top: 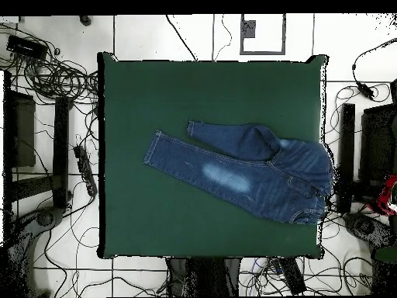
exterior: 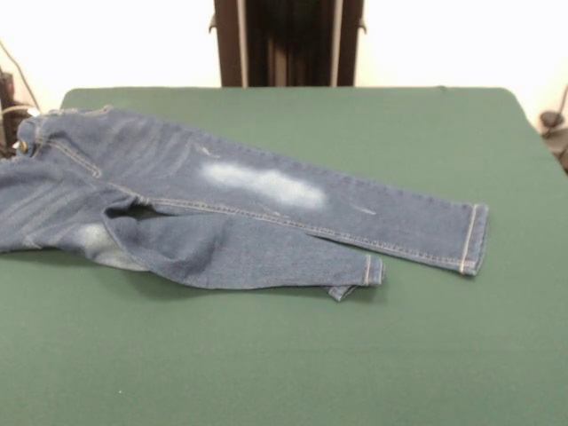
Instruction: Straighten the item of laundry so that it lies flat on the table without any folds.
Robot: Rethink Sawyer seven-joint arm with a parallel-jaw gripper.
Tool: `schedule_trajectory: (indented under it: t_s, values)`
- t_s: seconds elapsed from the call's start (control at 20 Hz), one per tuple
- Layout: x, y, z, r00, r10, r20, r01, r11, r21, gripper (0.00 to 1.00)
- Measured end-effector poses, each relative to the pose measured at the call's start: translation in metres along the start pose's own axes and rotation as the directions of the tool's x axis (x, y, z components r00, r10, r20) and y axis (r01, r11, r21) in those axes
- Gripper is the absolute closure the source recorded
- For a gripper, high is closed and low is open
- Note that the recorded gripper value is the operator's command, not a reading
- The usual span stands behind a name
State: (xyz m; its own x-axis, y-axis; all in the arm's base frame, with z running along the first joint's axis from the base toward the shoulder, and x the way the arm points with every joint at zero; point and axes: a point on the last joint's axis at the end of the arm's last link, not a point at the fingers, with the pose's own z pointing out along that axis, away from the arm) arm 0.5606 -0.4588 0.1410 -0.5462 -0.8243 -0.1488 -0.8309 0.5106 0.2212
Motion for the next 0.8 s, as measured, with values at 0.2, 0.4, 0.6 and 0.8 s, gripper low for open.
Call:
schedule_trajectory:
  t_s: [0.2,0.4,0.6,0.8]
  values:
    - [-0.015,0.006,-0.029,0.999,-0.002,0.035,0.001,1.0,0.006,0.0]
    - [-0.03,0.012,-0.048,0.999,-0.013,0.046,0.012,1.0,0.018,0.0]
    - [-0.069,0.014,-0.072,0.997,-0.049,0.053,0.044,0.996,0.082,0.0]
    - [-0.108,0.011,-0.081,0.994,-0.09,0.058,0.08,0.984,0.159,0.0]
